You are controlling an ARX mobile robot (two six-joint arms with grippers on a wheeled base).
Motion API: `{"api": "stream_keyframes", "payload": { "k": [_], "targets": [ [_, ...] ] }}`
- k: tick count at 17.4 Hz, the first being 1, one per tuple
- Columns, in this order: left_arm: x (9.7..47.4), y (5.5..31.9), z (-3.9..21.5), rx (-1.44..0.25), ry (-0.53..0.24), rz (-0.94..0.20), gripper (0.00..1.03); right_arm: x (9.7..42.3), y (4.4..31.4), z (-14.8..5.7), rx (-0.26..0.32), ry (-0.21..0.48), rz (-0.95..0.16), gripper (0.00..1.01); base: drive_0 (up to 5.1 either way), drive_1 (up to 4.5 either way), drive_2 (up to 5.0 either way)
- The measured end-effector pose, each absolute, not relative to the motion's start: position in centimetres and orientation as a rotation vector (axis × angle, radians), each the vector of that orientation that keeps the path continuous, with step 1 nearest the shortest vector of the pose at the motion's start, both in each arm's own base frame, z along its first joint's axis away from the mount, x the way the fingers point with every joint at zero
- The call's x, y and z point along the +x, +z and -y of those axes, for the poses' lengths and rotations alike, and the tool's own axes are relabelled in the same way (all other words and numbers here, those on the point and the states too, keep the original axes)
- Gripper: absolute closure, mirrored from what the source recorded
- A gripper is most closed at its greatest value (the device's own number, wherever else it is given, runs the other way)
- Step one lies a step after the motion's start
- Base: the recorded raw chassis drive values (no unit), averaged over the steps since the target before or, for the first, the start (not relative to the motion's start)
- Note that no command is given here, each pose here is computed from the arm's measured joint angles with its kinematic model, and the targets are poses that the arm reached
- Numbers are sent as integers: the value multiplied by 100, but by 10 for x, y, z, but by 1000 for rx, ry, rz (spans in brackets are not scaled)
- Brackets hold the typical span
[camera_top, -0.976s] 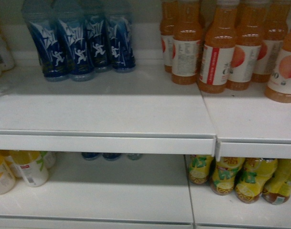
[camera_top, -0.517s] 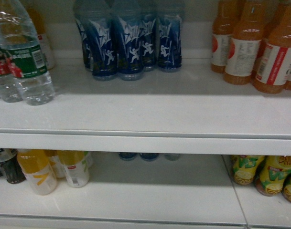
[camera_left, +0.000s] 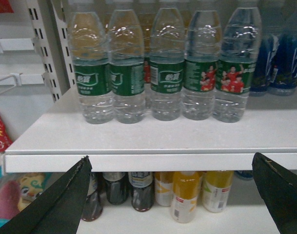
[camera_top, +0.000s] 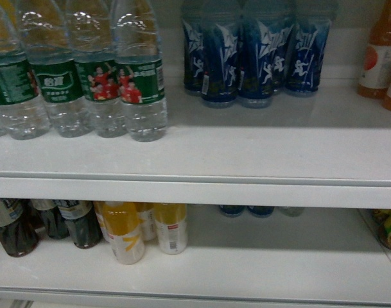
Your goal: Move water from second to third shelf
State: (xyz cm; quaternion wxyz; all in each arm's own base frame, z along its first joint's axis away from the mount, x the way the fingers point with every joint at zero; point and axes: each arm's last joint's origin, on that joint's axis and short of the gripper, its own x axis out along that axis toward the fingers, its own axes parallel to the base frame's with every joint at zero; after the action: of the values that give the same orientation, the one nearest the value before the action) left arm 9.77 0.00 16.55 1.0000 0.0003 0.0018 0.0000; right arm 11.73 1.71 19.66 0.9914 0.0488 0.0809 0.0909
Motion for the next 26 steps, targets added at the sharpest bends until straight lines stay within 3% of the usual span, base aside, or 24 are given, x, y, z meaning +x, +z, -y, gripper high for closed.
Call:
{"api": "stream_keyframes", "payload": {
  "k": [20,26],
  "targets": [
    [98,166,0,1,0,-3,5,117,197,-17,97,183,-161,64,-493,245,245],
    [98,166,0,1,3,-3,5,117,197,-17,98,189,-161,64,0,0,0]
  ]
}}
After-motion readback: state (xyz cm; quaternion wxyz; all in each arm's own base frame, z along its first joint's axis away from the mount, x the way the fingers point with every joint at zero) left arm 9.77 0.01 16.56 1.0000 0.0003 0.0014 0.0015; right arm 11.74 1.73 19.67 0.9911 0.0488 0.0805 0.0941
